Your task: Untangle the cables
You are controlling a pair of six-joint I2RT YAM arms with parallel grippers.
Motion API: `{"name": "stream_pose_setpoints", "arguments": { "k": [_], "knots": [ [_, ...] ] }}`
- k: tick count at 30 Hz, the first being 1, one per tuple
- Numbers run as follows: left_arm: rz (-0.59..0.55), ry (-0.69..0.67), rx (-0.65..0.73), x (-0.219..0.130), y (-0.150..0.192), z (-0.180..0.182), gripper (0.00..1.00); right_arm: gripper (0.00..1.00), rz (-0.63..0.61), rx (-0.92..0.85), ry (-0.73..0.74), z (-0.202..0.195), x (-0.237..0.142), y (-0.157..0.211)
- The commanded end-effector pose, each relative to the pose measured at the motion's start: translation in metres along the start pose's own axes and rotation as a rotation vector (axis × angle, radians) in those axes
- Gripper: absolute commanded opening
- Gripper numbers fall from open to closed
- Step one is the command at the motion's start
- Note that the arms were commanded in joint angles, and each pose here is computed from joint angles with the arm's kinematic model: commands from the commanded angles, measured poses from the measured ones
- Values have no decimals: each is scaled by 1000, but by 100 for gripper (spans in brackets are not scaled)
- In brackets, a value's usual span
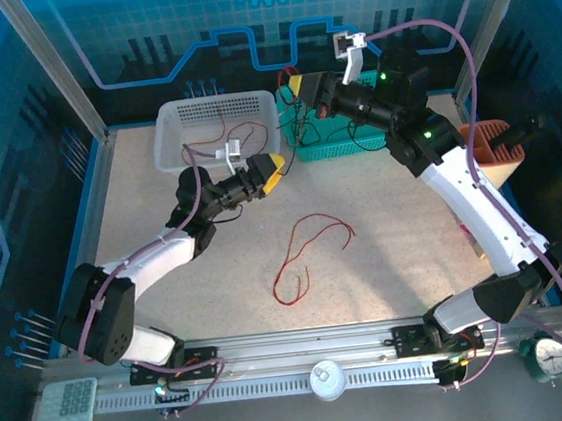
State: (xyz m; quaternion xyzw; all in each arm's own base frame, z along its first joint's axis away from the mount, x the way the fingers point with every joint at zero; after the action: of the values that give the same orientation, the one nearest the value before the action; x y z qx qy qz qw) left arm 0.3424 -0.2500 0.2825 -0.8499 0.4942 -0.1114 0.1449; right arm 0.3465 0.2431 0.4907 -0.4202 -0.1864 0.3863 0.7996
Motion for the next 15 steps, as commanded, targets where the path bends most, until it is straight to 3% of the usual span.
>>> {"name": "stream_pose_setpoints", "arguments": {
  "k": [1,11,15],
  "knots": [
    [9,69,-17,7,3,-9,79,0,-51,-15,-32,11,-4,-13],
    [34,100,-21,13,12,-13,70,0,-45,-10,-24,7,-1,-10],
    [39,114,-21,15,14,-16,61,0,-45,-9,-23,7,-1,-9]
  ]
}}
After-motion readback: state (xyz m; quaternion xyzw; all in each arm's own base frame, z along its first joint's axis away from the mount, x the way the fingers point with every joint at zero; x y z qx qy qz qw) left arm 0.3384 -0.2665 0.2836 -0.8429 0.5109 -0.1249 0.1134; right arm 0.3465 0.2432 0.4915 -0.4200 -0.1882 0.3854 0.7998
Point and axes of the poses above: each hand's point on the last joint's axis, 136 mm out from that joint toward the fingers, its own x axis out along the fingers, its own z axis along the line the jaws close on, y = z × x, the point moved 2 cm from there along -x, back along the fingers, and after that the axes turned 2 degrees about x, right-handed, at the moved point
